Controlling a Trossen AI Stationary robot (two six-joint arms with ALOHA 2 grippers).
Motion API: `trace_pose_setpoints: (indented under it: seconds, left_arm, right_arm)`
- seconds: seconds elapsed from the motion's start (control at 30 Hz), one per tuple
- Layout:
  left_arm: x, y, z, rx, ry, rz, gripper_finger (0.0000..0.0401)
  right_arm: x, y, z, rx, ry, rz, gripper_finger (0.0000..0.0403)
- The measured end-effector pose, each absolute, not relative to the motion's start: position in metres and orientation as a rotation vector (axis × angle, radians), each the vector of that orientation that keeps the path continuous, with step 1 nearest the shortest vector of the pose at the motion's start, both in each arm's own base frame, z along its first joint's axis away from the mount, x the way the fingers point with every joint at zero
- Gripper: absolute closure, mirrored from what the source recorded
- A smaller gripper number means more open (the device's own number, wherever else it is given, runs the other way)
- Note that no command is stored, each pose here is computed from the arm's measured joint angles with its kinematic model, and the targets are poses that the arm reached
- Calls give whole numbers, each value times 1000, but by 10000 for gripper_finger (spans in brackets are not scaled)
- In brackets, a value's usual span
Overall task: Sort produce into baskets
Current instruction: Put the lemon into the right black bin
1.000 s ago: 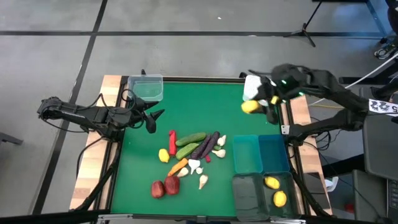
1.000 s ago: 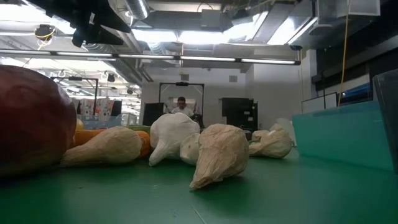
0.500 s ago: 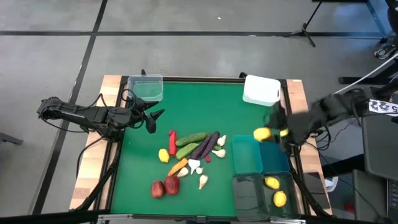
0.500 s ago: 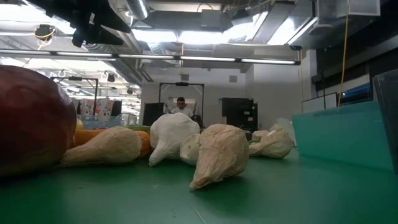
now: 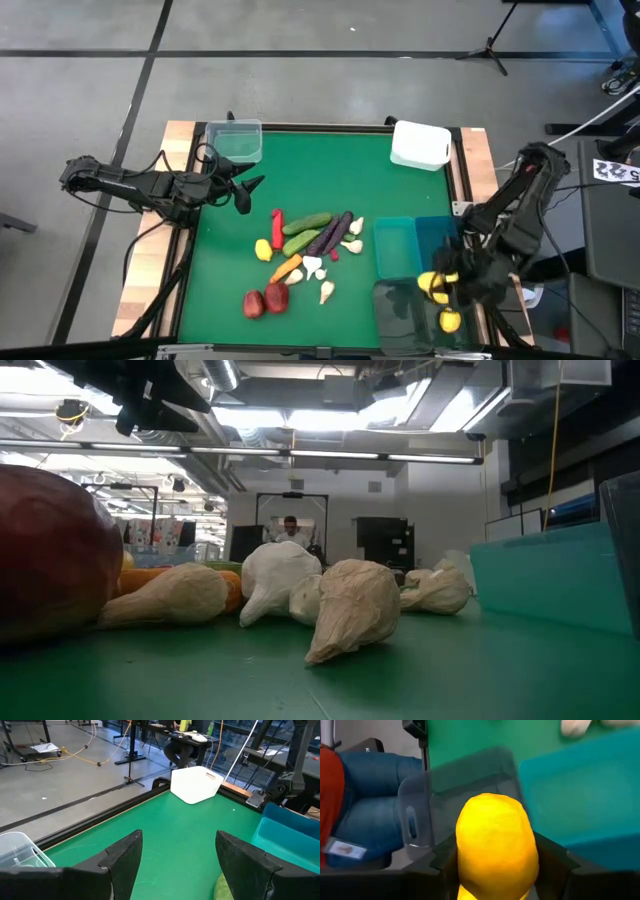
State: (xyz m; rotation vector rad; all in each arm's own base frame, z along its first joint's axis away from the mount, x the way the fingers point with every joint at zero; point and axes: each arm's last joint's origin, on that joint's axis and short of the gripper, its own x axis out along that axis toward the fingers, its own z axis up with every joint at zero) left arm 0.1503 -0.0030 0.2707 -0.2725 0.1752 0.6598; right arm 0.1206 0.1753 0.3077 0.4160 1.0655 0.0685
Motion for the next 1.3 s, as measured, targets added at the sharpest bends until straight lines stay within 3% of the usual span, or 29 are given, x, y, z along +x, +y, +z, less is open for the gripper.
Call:
trace_pose_setpoints:
  seconds: [0.23,0.6,1.07,1.3]
  left_arm:
    - [150,-3,271,-289,169,662,155]
    - [150,-3,271,-291,169,662,155]
    - [150,-3,271,-290,167,666,155]
    - [150,-3,271,-281,169,670,155]
  right_arm:
    - [104,206,287,537,1180,-47,217]
    - [97,228,248,515,1552,-275,217]
    - [107,239,243,544,1439,-212,217]
    - [114,246,222,563,1453,-171,217]
